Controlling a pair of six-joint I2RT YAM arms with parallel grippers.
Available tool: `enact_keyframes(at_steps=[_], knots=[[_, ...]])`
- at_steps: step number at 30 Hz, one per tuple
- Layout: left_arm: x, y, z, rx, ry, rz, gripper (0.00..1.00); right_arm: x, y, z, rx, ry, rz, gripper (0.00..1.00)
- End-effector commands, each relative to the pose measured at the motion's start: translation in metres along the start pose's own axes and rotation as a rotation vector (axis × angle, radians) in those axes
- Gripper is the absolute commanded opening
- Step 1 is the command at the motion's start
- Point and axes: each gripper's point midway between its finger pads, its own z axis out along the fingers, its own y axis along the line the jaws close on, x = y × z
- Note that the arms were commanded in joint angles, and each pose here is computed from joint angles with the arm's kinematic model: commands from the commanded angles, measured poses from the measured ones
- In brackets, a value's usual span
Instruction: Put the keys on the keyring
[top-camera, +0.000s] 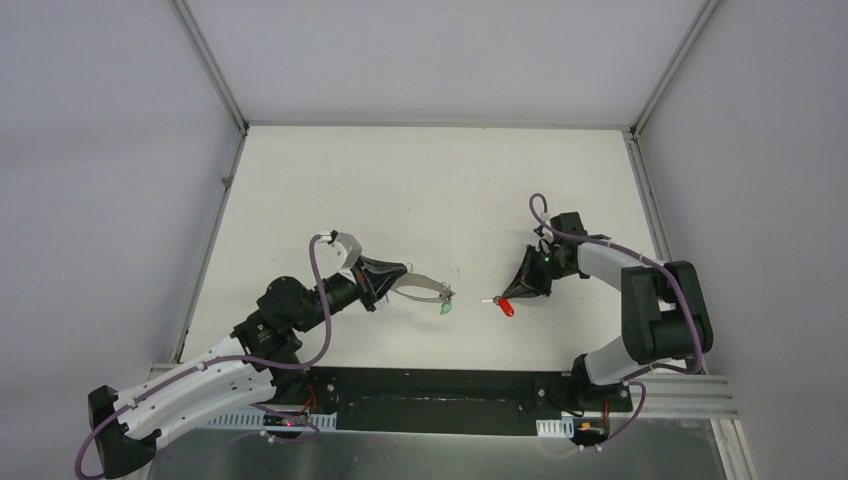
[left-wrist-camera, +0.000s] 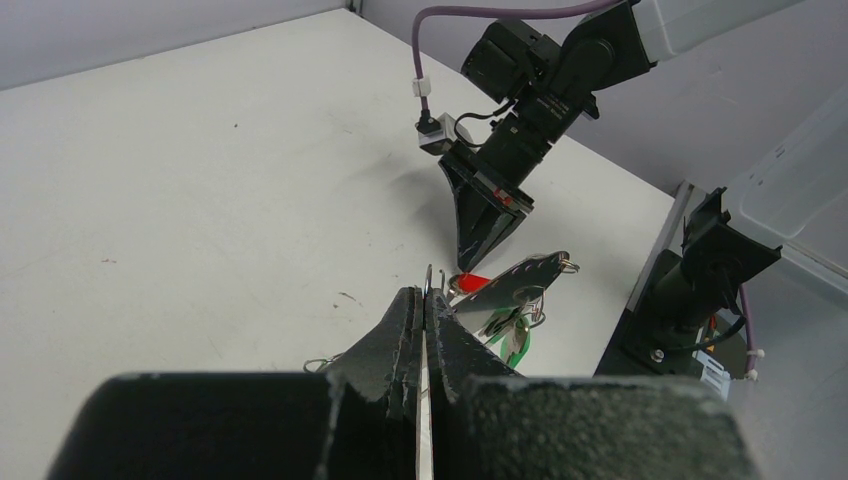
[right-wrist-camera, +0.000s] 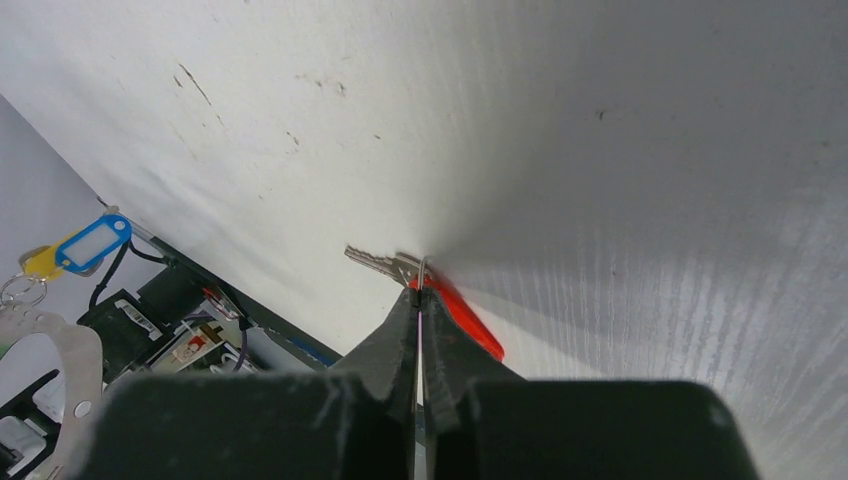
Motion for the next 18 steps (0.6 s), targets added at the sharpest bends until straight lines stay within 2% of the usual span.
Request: enact_keyframes(at_steps=[1, 8, 13, 18], knots=[[-0.037, -0.0058, 0.001, 0.004, -0.105, -0.023, 0.0, -0.012, 0.0089, -0.0078, -0.023, -0.059, -0.062, 0.0], [-0.0371, -0.0058, -0.0001, 0.004, -0.103, -0.023, 0.0, -0.0119, 0.0064, -0.0102, -0.006, -0.066, -0.086, 0.0], [-0.0369, -0.006, -0.0002, 0.005, -0.102, -0.024, 0.0, -0.0123, 0.0075, -0.0077, -0.019, -0.059, -0.08, 0.17], [-0.0373, -0.0059, -0.0006, 0.004, -0.103, -0.025, 0.0, -0.0118, 0.0045, -0.0023, -0.015, -0.04, -0.056, 0.2]])
